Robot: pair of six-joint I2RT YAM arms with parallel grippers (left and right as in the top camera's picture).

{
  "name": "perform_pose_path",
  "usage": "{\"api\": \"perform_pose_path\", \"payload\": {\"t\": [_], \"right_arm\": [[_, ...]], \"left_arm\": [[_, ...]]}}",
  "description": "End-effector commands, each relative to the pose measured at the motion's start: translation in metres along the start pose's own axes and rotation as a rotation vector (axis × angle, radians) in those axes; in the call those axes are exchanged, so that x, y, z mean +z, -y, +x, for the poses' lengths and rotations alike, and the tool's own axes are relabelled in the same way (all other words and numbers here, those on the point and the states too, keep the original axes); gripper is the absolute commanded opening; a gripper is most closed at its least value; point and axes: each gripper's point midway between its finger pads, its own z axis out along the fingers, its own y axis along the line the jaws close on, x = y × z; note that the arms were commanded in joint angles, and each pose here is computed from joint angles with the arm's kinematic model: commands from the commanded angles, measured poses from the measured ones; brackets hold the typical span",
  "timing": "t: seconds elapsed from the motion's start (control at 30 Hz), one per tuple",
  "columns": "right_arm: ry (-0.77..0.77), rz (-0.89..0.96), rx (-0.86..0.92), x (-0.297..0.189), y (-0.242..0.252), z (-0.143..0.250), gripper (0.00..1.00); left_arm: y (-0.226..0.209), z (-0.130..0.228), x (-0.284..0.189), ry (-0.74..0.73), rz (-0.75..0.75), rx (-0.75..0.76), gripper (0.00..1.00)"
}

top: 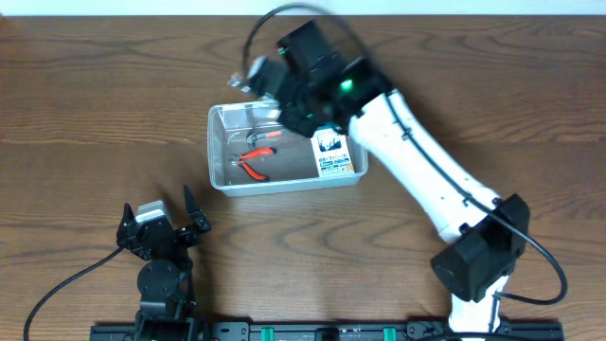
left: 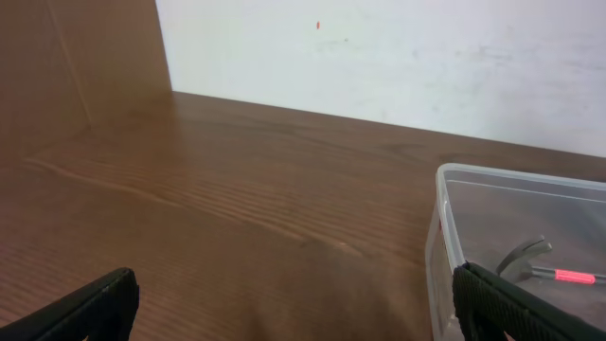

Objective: Pack container
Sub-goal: 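Carry the wrench into the container and open the right gripper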

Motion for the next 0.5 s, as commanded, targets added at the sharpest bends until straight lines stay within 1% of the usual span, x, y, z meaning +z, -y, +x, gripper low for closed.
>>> {"api": "perform_pose_path", "payload": {"t": [0.0, 0.1, 0.3, 0.47], "right_arm": [[-0.03, -0.027, -0.282, 0.029, -0.001, 0.01, 0.01], [-0.026, -0.093, -0.34, 0.051, -0.01, 0.017, 0.01], [-0.08, -0.189, -0.336, 0.098, -0.023, 0.045, 0.01], [-0.112, -0.233, -0.338, 0.126, -0.038, 0.056, 0.02]], "left_arm": [[-0.004, 0.016, 0.001, -0.044, -0.021, 0.021, 0.98], [-0.004, 0.016, 0.001, -0.044, -0.021, 0.021, 0.98], [-0.004, 0.016, 0.001, -0.044, -0.021, 0.021, 0.98], [-0.004, 0.016, 0.001, -0.044, -0.021, 0.021, 0.98]]}}
